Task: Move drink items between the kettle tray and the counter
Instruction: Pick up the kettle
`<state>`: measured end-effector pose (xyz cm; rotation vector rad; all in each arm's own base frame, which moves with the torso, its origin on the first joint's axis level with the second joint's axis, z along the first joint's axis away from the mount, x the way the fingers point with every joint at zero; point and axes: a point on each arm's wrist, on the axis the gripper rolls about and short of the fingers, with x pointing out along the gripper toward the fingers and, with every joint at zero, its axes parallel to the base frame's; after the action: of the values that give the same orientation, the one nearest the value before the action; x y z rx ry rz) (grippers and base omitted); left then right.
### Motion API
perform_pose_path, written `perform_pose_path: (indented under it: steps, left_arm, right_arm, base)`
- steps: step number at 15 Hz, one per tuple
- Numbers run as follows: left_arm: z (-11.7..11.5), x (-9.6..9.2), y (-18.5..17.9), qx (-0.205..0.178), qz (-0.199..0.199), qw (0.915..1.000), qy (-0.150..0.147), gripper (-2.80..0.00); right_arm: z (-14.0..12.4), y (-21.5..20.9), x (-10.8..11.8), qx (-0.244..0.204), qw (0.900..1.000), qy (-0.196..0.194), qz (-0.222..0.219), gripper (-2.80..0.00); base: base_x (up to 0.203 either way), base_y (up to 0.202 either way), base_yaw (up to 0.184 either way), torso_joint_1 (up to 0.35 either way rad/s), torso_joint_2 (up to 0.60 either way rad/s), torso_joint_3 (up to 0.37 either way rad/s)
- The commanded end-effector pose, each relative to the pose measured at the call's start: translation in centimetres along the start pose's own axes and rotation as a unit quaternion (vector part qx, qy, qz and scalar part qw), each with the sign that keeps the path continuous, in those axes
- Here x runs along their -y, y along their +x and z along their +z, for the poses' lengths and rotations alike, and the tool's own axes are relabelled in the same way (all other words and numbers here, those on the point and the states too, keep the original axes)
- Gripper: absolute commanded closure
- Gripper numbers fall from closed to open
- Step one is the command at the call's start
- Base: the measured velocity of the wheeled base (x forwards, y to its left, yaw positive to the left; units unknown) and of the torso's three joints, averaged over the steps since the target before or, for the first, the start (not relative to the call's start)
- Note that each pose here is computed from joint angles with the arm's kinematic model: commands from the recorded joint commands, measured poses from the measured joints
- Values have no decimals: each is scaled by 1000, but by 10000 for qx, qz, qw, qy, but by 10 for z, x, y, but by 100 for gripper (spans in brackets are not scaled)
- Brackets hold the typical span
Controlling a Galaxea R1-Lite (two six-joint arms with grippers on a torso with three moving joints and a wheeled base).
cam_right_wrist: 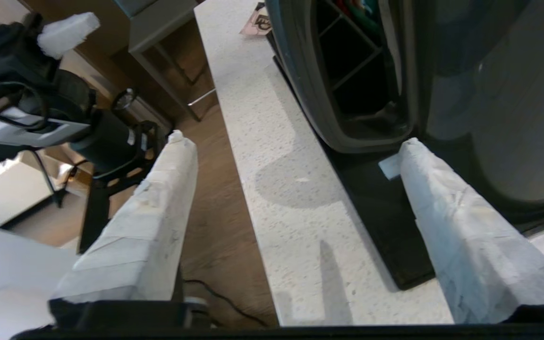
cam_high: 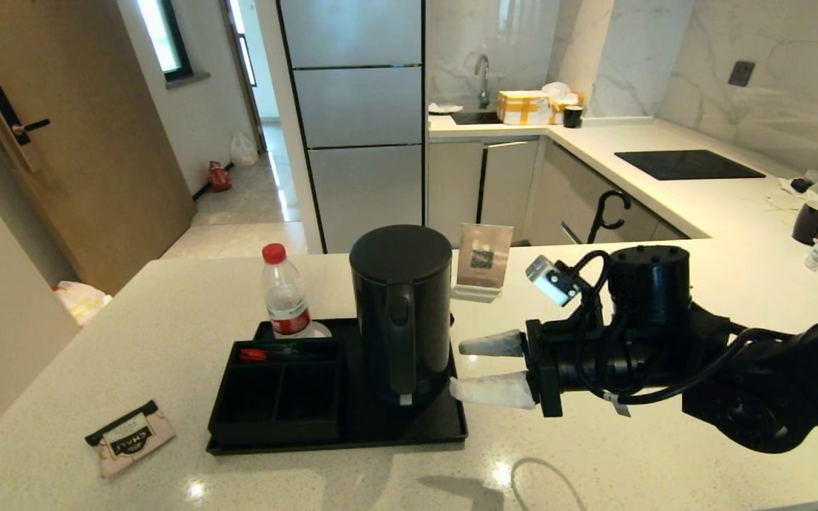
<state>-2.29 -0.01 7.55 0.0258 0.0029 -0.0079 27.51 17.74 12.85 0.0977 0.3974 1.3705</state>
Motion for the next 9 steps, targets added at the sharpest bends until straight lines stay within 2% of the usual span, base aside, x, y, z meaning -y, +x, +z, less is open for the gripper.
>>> perform_pose_path:
  steps: [1,4,6,9]
  left_arm:
    - [0,0,0,7,1,10000,1,0]
    - [0,0,0,7,1,10000,1,0]
    - [0,0,0,7,1,10000,1,0]
    - [0,0,0,7,1,10000,1,0]
  right_arm:
    - [5,16,-12,19,9997,-197,117,-280]
    - [6,18,-13,51,9996,-268,100,-280]
    - [9,36,-18,236,9974,-665,144,-280]
    - [10,38,-16,269,9960,-836,149,-280]
  base:
    - [0,0,0,0,0,0]
    - [0,0,0,0,0,0]
    - [0,0,0,0,0,0]
    - [0,0,0,0,0,0]
